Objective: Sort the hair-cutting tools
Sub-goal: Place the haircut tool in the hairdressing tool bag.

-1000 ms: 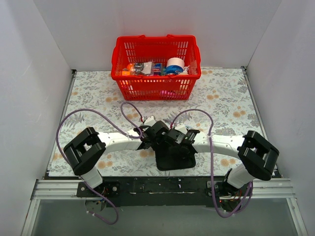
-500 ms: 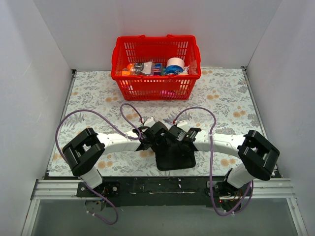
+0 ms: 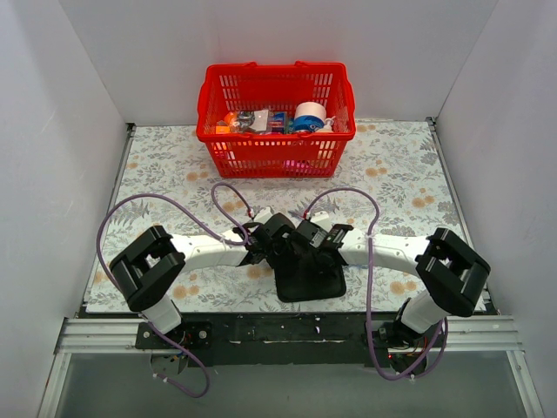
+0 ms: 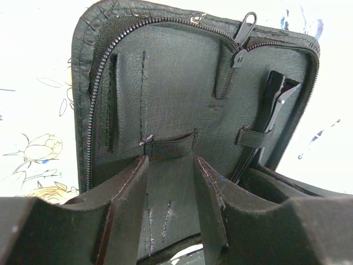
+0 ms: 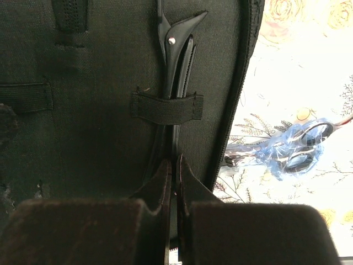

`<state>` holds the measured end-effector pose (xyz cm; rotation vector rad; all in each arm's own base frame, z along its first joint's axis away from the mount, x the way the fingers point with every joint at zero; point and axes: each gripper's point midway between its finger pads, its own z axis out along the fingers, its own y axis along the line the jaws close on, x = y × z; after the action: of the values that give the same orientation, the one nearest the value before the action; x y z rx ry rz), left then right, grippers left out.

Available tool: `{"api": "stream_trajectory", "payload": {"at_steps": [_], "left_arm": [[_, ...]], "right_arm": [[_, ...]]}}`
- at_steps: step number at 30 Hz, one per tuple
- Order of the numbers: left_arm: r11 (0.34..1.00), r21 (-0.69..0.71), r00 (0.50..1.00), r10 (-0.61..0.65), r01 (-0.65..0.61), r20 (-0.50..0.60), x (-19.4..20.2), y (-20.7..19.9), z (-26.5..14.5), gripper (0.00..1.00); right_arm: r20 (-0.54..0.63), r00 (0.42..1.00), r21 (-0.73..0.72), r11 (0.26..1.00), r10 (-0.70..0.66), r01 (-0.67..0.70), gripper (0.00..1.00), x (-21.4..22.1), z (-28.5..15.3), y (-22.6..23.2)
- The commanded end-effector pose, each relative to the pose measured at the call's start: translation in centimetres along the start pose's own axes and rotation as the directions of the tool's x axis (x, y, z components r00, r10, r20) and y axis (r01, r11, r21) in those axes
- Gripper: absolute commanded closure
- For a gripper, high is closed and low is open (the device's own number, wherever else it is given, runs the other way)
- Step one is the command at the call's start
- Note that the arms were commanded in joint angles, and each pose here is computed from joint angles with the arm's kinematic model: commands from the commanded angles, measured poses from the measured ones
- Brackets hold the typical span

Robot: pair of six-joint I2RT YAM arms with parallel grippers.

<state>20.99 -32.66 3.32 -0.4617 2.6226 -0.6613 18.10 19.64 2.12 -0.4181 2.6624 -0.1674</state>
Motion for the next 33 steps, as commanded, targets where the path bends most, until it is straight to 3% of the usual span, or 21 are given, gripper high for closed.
{"api": "stream_trajectory", "payload": {"at_steps": [1,21,33], "left_arm": [[0.992,-0.111,0.995,0.056,-0.065,-0.077,3.1,4.0,0.4,0.62],[0.992,-0.110,0.996,0.052,-0.060,-0.073,3.0,4.1,0.1,0.62],[0.993,-0.109,0.998,0.038,-0.043,-0.047,2.4,4.1,-0.5,0.62]], "right_arm": [[0.169,0.950,-0.329,0.924,0.262,-0.196,0.99,-8.1,1.7,8.5],[0.235,0.924,-0.391,0.900,0.300,-0.193,0.99,-11.2,1.1,10.2],[0.324,0.899,-0.383,0.910,0.295,-0.160,0.75,-14.3,-2.2,9.3]]}}
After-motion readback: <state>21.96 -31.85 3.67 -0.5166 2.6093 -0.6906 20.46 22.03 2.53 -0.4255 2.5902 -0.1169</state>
